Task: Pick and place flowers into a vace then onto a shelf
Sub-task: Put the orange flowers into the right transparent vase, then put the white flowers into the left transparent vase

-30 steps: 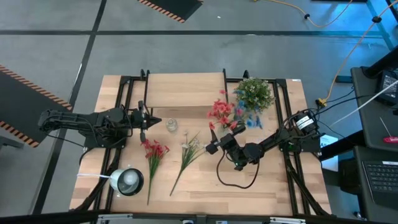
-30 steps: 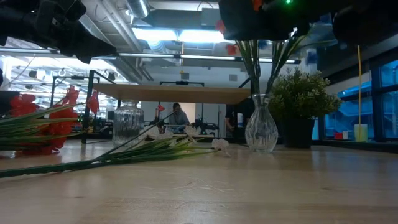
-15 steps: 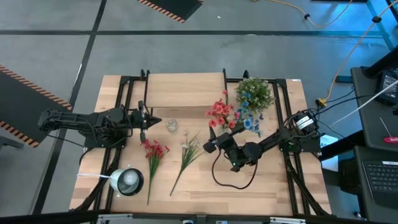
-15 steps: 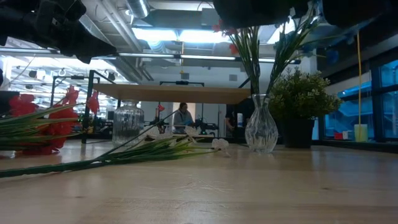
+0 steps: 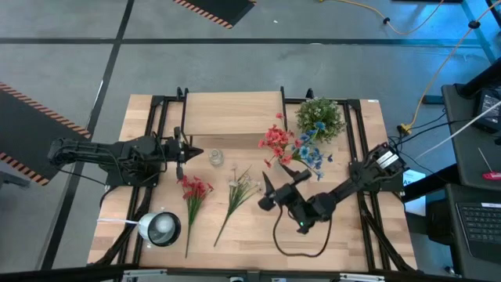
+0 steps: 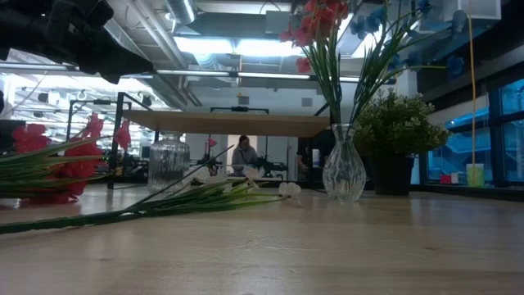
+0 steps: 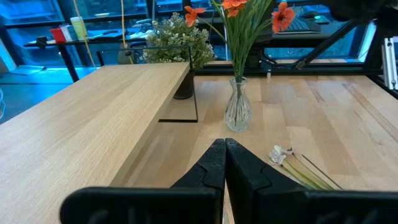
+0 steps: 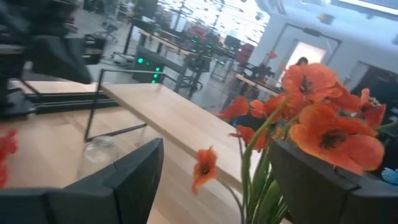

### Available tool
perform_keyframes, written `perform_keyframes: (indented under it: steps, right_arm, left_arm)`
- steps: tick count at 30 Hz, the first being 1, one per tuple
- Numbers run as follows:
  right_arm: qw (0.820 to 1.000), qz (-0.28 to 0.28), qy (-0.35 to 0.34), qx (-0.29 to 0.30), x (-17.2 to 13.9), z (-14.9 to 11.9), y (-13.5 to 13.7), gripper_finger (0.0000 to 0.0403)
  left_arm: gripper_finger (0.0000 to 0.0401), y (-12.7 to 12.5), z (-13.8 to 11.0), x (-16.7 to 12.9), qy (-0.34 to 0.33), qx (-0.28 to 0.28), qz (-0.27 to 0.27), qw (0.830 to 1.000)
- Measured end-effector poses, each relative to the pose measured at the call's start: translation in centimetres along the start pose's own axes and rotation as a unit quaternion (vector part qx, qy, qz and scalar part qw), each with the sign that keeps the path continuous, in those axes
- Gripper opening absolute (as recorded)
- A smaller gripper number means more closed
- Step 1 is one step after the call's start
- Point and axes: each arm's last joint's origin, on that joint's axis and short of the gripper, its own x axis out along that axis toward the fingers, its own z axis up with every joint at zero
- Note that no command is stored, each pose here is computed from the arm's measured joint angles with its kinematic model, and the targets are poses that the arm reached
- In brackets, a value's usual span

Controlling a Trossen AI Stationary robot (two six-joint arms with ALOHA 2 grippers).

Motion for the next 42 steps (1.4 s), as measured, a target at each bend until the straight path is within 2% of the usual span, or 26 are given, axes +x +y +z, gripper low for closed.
perform_keyframes:
  steps: [12, 17, 23, 26, 33, 35, 42]
  right_arm:
    - [0.995, 0.088, -0.042, -0.037, -6.6, 2.3, 0.3, 0.0293]
    - [0.989, 0.131, -0.059, -0.044, -10.1, 2.3, -0.1, 0.0281]
    - [0.983, 0.166, -0.07, -0.04, -12.9, 1.6, -0.8, 0.0213]
    - [0.981, 0.171, -0.073, -0.05, -13.3, 0.6, -0.9, 0.0162]
    - [0.984, 0.167, -0.058, -0.012, -13.0, -1.8, -1.0, 0.0021]
    - [0.984, 0.171, -0.056, 0.003, -13.1, -2.1, -1.1, 0.0009]
    - [0.981, 0.182, -0.056, 0.025, -13.8, -2.3, -1.3, 0.0004]
  left_arm:
    - [0.0004, 0.0, 0.0, 0.0, 0.0, 0.0, 0.0, 1.0]
    - [0.0004, 0.0, 0.0, 0.0, 0.0, 0.0, 0.0, 1.0]
    - [0.0004, 0.0, 0.0, 0.0, 0.0, 0.0, 0.0, 1.0]
    - [0.0004, 0.0, 0.0, 0.0, 0.0, 0.0, 0.0, 1.0]
    - [0.0004, 0.0, 0.0, 0.0, 0.0, 0.0, 0.0, 1.0]
    - [0.0004, 0.0, 0.0, 0.0, 0.0, 0.0, 0.0, 1.0]
    - [0.0004, 0.0, 0.0, 0.0, 0.0, 0.0, 0.0, 1.0]
